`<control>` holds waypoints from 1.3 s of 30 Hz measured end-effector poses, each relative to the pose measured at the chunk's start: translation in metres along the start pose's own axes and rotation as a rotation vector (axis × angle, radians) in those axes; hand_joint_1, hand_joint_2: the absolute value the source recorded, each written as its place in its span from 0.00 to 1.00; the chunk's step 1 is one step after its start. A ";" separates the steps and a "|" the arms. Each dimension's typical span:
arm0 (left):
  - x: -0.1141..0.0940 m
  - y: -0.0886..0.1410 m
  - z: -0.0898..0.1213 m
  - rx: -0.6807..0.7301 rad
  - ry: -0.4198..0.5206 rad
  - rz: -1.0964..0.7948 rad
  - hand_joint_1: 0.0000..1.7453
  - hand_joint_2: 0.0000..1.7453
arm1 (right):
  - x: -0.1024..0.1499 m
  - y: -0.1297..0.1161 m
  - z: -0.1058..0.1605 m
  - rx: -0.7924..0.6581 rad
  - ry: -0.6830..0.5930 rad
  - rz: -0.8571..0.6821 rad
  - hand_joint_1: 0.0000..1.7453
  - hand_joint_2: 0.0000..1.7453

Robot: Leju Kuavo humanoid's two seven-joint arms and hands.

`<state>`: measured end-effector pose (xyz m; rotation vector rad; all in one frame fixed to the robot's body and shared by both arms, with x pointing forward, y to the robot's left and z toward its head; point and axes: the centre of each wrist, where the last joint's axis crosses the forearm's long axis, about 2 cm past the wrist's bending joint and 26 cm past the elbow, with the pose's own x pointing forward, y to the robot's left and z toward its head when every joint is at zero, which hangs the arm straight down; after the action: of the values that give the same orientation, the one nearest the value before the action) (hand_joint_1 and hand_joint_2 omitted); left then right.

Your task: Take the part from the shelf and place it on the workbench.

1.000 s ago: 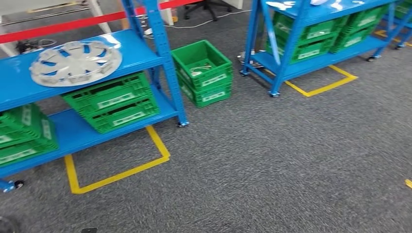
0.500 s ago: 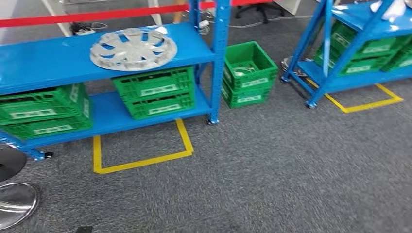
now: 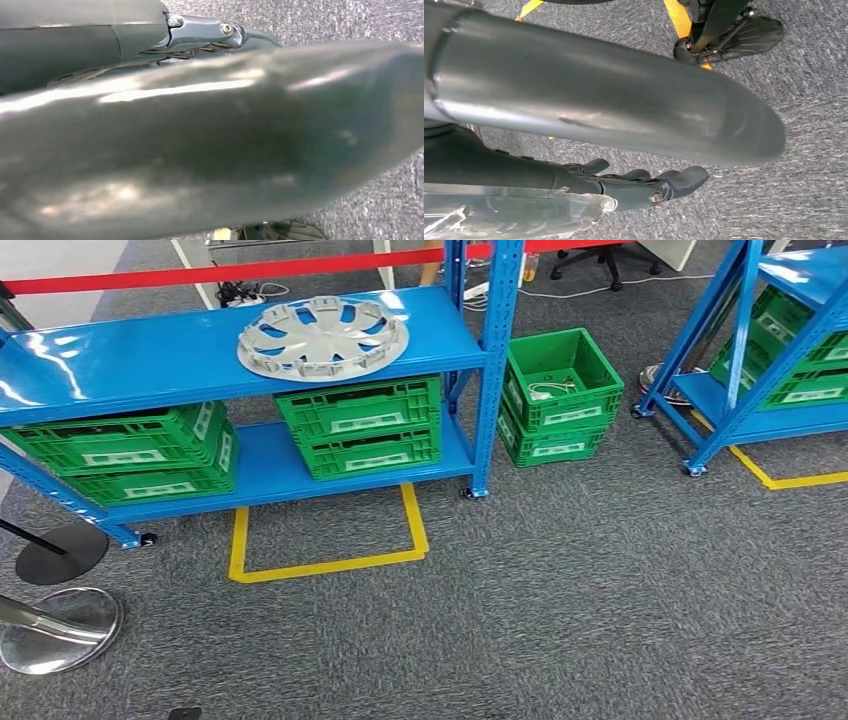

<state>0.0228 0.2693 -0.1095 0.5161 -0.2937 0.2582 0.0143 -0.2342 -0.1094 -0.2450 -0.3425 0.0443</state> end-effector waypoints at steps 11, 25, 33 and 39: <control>0.000 -0.001 0.000 -0.001 0.001 0.001 0.00 0.00 | 0.000 0.000 0.000 0.005 0.004 -0.007 0.00 0.00; 0.000 -0.001 0.000 -0.002 0.034 0.009 0.00 0.00 | 0.000 0.000 0.000 0.022 0.000 -0.016 0.00 0.00; -0.001 -0.001 0.001 -0.007 0.031 -0.001 0.00 0.00 | 0.002 0.000 -0.001 0.014 -0.007 0.019 0.00 0.00; -0.003 0.000 0.001 -0.006 0.033 -0.006 0.00 0.00 | 0.001 0.000 0.000 0.017 -0.004 0.019 0.00 0.00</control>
<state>0.0199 0.2690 -0.1097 0.5064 -0.2610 0.2601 0.0158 -0.2340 -0.1094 -0.2312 -0.3431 0.0667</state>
